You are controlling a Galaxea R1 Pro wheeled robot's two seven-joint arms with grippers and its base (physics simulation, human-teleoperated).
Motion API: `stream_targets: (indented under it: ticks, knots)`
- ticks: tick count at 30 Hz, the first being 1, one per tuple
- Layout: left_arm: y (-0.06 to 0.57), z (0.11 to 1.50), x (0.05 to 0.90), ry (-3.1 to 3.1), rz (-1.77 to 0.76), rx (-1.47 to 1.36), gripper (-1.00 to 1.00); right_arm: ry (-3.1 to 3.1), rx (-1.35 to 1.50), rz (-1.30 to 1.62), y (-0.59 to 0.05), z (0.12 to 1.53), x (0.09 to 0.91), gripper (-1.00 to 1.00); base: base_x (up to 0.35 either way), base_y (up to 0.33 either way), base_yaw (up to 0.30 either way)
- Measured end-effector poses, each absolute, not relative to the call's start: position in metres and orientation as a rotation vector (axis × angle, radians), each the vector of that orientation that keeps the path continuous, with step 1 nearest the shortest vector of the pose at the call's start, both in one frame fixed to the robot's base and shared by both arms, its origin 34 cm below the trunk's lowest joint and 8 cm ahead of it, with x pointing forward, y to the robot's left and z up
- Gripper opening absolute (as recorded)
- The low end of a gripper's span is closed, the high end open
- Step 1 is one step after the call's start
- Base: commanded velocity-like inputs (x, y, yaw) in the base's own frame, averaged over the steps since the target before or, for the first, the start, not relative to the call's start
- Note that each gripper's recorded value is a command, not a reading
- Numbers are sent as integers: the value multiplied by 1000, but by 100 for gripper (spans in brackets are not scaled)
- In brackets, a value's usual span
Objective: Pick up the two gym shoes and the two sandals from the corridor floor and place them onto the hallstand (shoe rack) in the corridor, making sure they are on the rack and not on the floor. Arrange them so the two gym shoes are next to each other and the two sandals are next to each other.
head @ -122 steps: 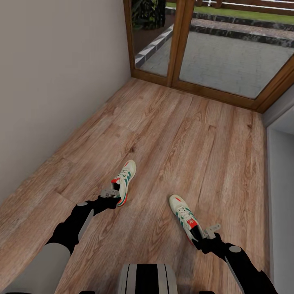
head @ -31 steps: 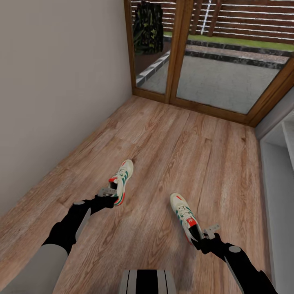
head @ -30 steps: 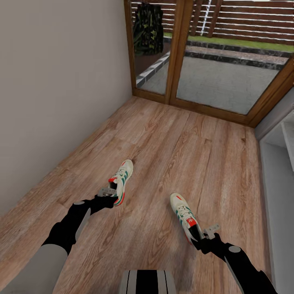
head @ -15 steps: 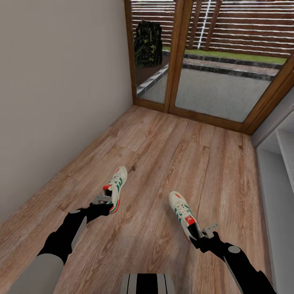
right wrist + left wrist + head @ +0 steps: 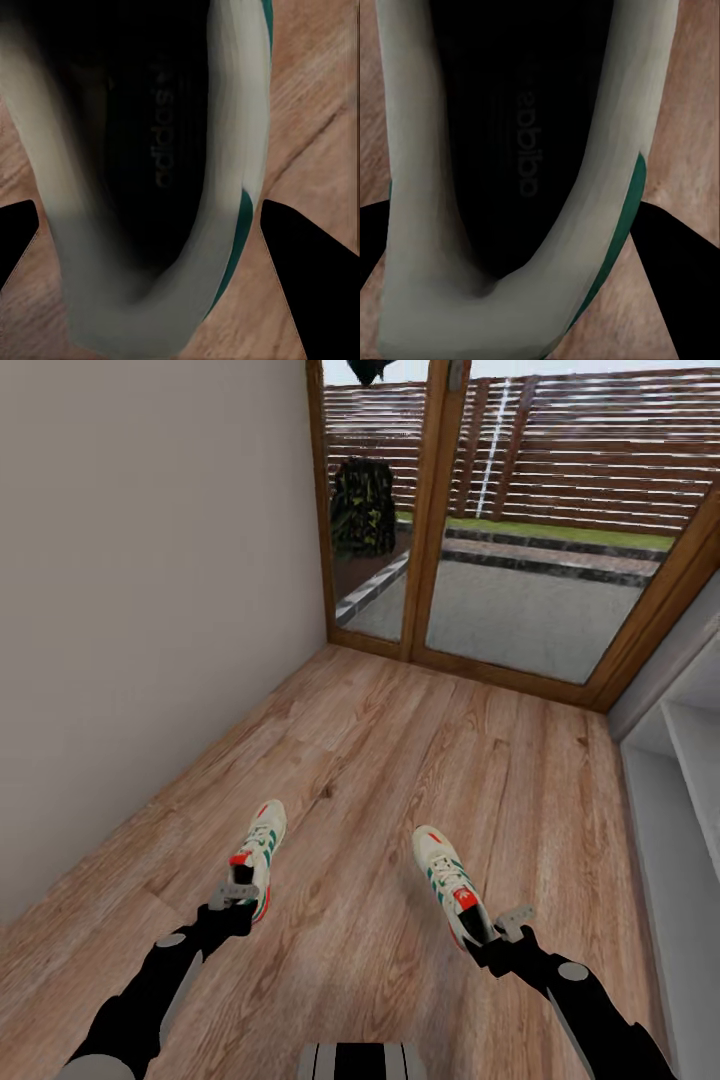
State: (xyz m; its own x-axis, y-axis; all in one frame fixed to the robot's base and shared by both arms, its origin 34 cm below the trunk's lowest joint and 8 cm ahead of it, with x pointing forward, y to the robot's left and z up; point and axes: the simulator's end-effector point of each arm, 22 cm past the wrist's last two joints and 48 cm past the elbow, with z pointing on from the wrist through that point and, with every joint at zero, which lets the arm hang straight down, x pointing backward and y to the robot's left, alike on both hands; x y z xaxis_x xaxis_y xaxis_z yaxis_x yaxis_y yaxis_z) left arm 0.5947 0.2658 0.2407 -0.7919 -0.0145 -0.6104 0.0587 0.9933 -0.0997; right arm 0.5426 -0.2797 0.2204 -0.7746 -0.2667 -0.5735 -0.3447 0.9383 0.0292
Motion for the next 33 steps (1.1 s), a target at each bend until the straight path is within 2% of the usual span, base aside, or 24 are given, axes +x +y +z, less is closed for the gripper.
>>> stream_targets:
  ticks: [10,19,26,33]
  knots:
    - [294,236,535,2395,-67,-59,-100,2373,-447,151,-276,256,568,-100,0,0,0]
    - [308,231,504,2347,32,-110,-100,2312,-370,-32,-307,285,588,-100,0,0,0]
    - [324,231,472,2361,69,-168,-100,2246,-319,-36,-303,276,549,-100,0,0,0]
    - [326,251,477,2339,74,-170,-100,2230,-255,-95,-316,277,527,-100,0,0,0]
